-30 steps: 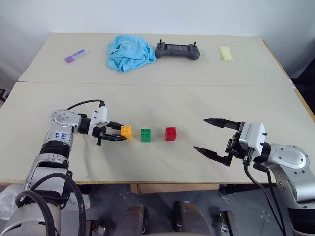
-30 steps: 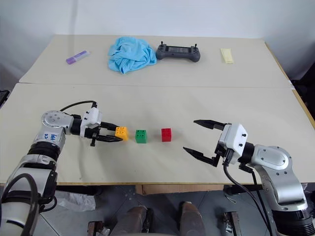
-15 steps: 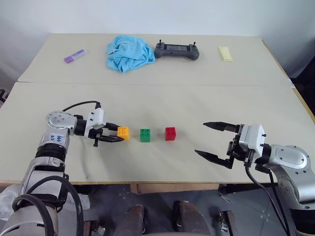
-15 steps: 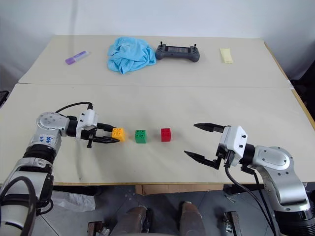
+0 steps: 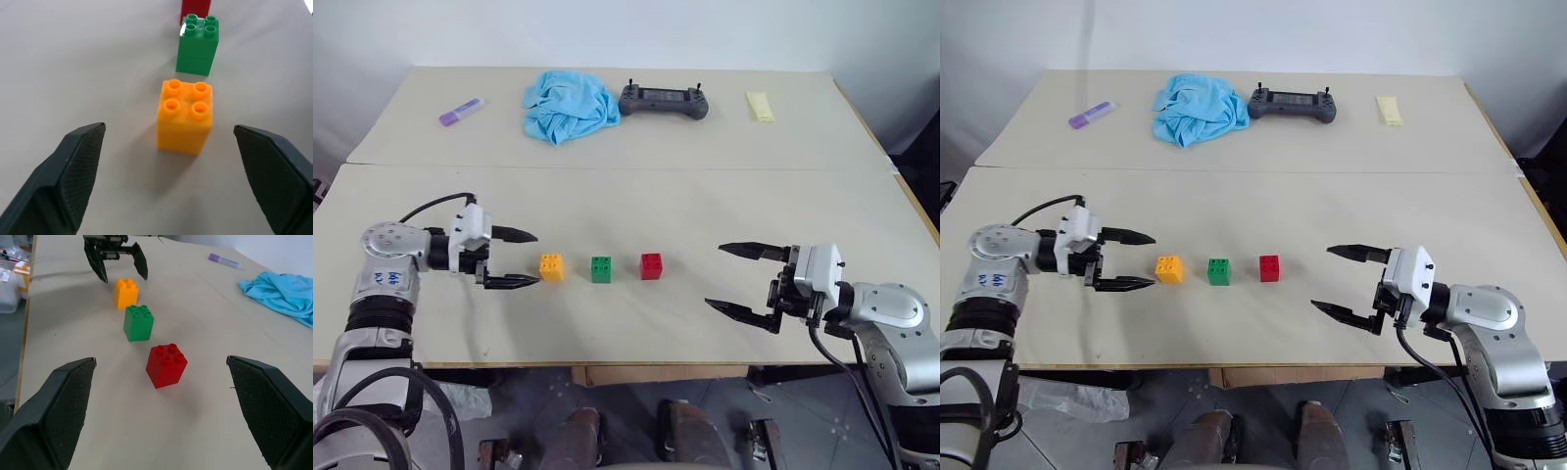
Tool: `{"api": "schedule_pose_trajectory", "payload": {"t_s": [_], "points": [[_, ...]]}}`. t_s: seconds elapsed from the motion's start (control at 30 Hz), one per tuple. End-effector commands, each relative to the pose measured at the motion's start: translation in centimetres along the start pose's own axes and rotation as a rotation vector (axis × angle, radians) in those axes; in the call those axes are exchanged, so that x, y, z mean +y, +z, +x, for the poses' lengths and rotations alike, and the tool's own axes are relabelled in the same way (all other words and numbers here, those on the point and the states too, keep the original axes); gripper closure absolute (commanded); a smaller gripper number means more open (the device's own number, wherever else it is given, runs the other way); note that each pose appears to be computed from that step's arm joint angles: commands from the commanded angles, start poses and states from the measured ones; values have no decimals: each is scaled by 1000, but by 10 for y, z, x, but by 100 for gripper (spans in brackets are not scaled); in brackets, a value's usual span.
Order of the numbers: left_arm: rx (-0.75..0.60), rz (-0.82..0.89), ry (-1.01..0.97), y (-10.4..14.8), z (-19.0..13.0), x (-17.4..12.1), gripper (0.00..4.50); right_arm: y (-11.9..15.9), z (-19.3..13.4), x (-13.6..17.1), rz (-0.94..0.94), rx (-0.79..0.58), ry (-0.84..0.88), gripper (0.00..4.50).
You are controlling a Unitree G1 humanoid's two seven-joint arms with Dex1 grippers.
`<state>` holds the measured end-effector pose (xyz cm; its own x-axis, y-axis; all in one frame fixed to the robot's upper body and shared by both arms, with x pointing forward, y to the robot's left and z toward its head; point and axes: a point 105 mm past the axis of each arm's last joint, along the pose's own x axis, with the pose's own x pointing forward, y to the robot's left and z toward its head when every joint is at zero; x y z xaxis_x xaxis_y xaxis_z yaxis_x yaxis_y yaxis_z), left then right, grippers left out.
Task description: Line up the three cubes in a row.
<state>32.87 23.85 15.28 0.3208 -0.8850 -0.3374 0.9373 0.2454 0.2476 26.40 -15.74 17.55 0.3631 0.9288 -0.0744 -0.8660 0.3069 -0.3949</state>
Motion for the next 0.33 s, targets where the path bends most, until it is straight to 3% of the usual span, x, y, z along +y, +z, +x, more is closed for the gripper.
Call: {"api": "schedule_pose_trajectory", "payload": {"t_s": [0.03, 0.17, 0.33], "points": [[-42, 87, 100, 27, -31, 1, 4, 7, -5, -14, 3, -16, 26, 0], [43, 163, 214, 30, -42, 2, 4, 10, 1, -24, -45, -8, 95, 0], [-107, 111, 267, 52, -39, 4, 4, 12, 8, -19, -55, -16, 169, 0]]}}
